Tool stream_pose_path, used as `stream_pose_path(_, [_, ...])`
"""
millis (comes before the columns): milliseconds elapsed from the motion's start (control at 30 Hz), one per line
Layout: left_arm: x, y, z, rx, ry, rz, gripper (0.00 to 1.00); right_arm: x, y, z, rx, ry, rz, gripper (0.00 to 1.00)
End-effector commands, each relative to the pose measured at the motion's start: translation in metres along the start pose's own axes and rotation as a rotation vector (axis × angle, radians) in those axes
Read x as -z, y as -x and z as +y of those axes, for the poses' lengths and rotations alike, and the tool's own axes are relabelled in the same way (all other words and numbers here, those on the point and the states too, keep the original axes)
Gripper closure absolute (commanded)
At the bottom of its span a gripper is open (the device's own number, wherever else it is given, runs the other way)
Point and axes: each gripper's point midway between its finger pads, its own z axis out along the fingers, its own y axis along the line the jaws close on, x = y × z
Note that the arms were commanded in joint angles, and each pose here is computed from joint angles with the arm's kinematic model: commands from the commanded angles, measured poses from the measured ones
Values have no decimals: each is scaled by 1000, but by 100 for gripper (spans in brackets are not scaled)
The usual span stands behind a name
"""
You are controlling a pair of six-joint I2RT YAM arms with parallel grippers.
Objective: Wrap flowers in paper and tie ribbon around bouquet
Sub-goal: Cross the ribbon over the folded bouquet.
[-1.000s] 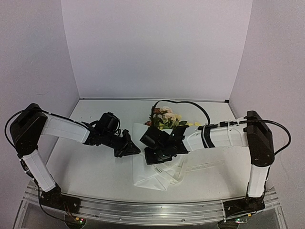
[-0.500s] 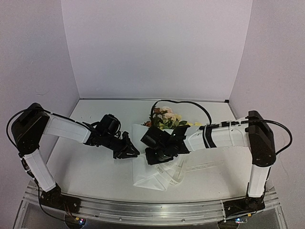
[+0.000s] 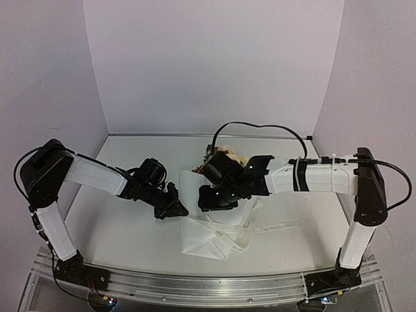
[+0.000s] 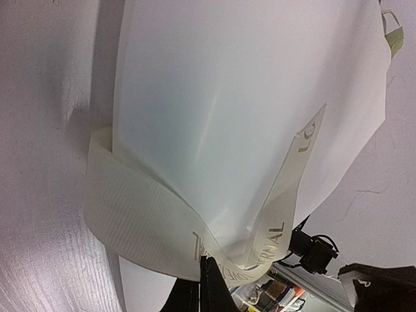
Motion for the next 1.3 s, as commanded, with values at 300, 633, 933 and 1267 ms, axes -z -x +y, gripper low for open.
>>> stream_pose_path(300, [6,15,-15,-56,-7,-61,96,-59,-10,1,-56,-4,152,66])
stream_pose_path(633, [37,13,-41,-158,-95,-155,74,-42,24,-6,-79,-1,70,100])
stream_pose_path(933, [93,4,-90,-466,-272,-327,56,-35,61,23,-42,198,92,100])
stream_pose_path(1267, [80,3,-95,-632,-385,-348,49,-32,95,53,-154,444,122,100])
